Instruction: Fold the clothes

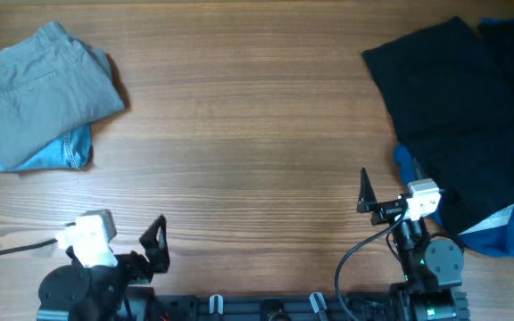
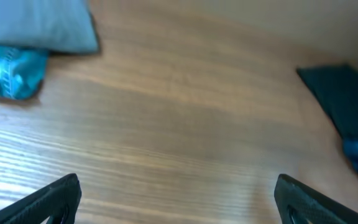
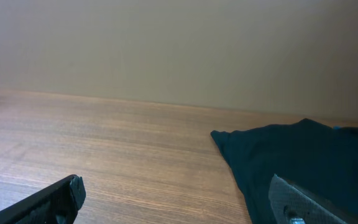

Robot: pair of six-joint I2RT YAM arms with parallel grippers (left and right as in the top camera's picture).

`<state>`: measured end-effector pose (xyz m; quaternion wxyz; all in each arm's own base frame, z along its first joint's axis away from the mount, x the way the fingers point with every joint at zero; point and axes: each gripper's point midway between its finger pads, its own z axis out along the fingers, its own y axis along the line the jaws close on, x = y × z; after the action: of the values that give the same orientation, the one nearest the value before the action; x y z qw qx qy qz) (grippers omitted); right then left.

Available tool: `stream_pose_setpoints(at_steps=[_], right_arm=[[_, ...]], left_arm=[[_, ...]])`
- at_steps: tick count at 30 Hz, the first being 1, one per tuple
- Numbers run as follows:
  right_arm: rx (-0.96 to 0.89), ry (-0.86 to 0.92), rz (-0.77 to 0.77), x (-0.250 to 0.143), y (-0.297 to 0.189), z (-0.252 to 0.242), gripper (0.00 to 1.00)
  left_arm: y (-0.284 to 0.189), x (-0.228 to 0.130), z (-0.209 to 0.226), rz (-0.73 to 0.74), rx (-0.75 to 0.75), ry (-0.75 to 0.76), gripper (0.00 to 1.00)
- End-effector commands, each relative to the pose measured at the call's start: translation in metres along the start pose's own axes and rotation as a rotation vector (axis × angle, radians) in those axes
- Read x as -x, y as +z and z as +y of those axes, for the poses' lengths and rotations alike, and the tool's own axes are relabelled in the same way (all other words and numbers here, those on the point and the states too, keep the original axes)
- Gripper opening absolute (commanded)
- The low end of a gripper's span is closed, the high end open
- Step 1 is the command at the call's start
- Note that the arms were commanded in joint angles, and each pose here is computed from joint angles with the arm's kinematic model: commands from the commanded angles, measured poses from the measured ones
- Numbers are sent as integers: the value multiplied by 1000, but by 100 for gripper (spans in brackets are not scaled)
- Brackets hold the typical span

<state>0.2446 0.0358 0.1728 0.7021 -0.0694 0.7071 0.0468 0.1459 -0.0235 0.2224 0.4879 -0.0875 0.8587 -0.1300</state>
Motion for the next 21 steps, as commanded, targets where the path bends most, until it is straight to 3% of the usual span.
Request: stream_pose_setpoints(at_steps=[1, 9, 13, 15, 21], right_arm=[[5, -15, -14, 3, -1, 1, 100], [5, -15, -14, 3, -1, 1, 100], [5, -15, -14, 3, -1, 1, 100], [5, -15, -14, 3, -1, 1, 100], [5, -15, -14, 3, -1, 1, 100]], left_arm=[[18, -8, 17, -72, 50, -38, 100], [93, 1, 25, -319, -29, -18, 100], [101, 26, 29, -546, -37, 5, 100], [115, 4, 37, -465, -7, 18, 100], [116, 2, 34, -456, -15, 63, 100]])
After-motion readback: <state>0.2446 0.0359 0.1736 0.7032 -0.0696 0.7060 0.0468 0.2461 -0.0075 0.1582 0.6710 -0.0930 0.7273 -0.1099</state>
